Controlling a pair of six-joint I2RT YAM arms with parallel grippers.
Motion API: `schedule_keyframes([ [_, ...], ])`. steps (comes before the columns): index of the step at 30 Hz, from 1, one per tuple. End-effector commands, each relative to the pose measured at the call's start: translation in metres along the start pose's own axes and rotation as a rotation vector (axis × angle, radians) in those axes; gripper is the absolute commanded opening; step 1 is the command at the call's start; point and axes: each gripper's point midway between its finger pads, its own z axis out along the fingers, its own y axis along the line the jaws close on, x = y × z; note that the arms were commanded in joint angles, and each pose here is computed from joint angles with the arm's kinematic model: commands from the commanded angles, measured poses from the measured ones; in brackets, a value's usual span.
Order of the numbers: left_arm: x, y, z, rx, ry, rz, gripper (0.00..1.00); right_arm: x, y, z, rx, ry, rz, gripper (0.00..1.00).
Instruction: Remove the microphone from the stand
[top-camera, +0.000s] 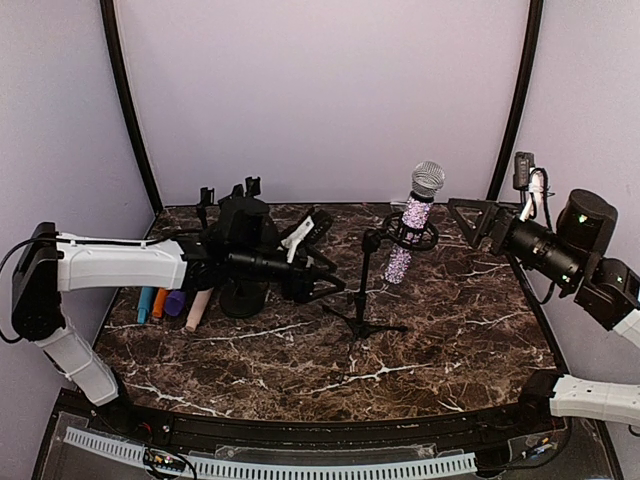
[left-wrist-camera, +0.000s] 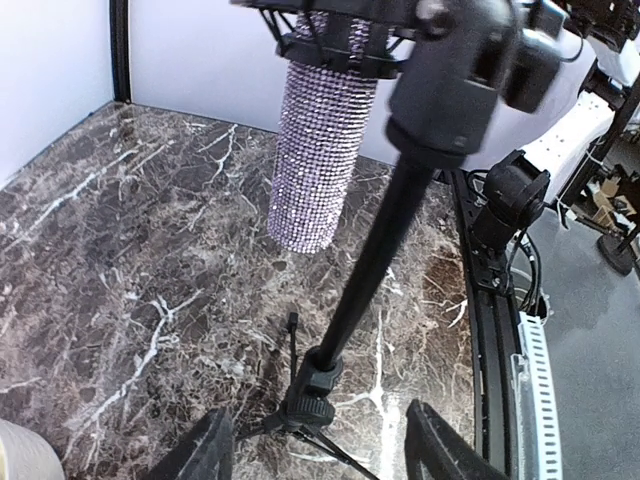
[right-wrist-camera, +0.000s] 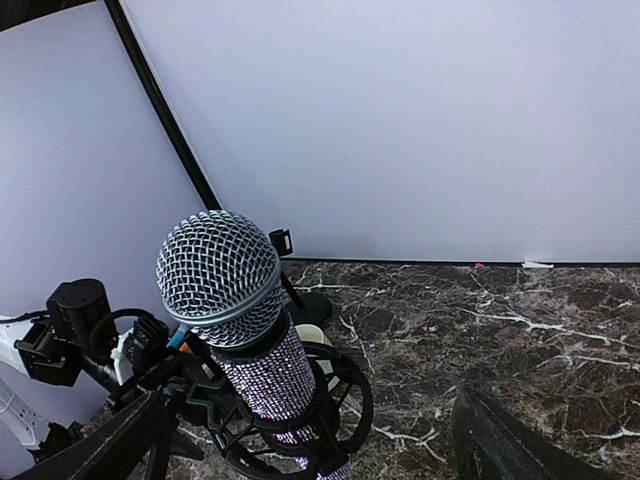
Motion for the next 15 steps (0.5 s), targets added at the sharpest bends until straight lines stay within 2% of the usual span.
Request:
schedule_keyframes([
  [1,-0.006,-0.014,-0.008,-0.110,-0.073,0.332,0.61,-0.002,0.001,0.000,-0.009,-0.017,0.009,0.99],
  [5,0.011,-0.025,0.008,-0.220,-0.021,0.574,0.60,-0.002,0.002,0.001,-0.011,-0.017,0.008,0.99],
  [15,0.029,-0.008,0.032,-0.309,0.063,0.688,0.53,-0.002,0.001,0.000,-0.006,-0.014,0.005,0.99],
])
